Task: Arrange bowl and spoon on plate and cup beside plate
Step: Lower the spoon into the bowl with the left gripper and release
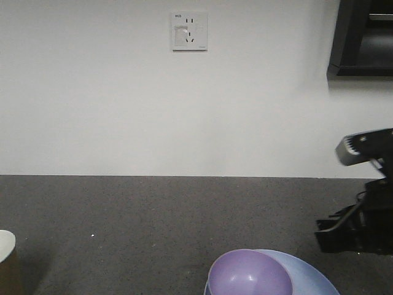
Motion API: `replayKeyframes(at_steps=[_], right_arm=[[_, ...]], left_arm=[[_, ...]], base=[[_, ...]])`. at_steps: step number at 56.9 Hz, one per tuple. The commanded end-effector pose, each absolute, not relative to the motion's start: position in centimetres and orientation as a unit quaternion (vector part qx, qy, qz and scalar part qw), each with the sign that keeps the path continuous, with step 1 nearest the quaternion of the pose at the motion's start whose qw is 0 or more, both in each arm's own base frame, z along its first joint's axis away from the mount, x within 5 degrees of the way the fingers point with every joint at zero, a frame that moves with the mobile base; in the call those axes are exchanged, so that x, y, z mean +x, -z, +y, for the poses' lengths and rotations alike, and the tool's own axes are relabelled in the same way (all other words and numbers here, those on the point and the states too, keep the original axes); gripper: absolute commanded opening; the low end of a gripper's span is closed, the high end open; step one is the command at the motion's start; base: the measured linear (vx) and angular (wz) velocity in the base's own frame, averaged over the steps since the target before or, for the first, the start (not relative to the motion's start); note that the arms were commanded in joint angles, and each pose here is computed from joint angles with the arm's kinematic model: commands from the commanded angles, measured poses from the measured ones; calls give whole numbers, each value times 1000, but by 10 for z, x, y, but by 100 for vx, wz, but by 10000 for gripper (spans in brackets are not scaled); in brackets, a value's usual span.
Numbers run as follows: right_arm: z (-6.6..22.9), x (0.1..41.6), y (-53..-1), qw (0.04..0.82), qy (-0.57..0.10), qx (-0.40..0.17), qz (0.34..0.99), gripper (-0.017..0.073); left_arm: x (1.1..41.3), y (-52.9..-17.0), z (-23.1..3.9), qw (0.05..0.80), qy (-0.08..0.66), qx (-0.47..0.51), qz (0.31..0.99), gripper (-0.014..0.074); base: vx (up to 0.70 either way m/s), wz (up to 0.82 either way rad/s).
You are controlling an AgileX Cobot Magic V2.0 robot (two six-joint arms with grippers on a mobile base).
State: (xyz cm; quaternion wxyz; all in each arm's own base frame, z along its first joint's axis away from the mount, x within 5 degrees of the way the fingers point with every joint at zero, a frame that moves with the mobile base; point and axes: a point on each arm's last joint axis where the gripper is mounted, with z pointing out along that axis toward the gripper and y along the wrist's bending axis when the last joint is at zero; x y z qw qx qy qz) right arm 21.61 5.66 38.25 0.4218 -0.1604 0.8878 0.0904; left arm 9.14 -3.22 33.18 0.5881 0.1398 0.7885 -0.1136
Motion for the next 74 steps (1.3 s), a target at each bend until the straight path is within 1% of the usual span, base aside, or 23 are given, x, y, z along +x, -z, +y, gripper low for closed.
replayKeyframes(at_steps=[1, 5, 12, 18, 25, 33, 39, 54, 62, 67, 74], right_arm=[[48, 184, -413, 522, -86, -150, 836, -15], [43, 164, -405, 552, -84, -142, 817, -15], [37, 142, -369, 564, -81, -132, 811, -11], [34, 130, -339, 563, -80, -125, 813, -11], [32, 125, -319, 563, -79, -118, 814, -11], [32, 125, -309, 556, -77, -116, 819, -11], [32, 126, -310, 562, -77, -115, 816, -10], [31, 127, -311, 571, -74, -114, 810, -8], [31, 127, -311, 571, -73, -115, 810, -8], [31, 127, -311, 571, -73, -115, 810, -8], [31, 127, -311, 571, -73, -115, 810, -8]], left_arm=[[101, -341, -34, 590, 122, 133, 787, 0], [111, -343, -36, 562, 127, 142, 805, 0], [134, -359, -42, 518, 141, 160, 829, 0], [162, -373, -48, 490, 154, 169, 841, 0], [200, -371, -65, 428, 176, 202, 863, 0], [232, -362, -104, 358, 216, 249, 874, 0], [250, -355, -137, 325, 237, 273, 874, 0], [277, -341, -221, 254, 274, 336, 865, 0], [288, -334, -249, 221, 282, 354, 864, 0], [296, -328, -260, 208, 283, 353, 867, 0], [308, -324, -270, 204, 288, 341, 871, 1]], base=[[0, 0], [0, 0], [0, 0], [0, 0], [0, 0], [0, 0], [0, 0], [0, 0], [0, 0], [0, 0], [0, 0]])
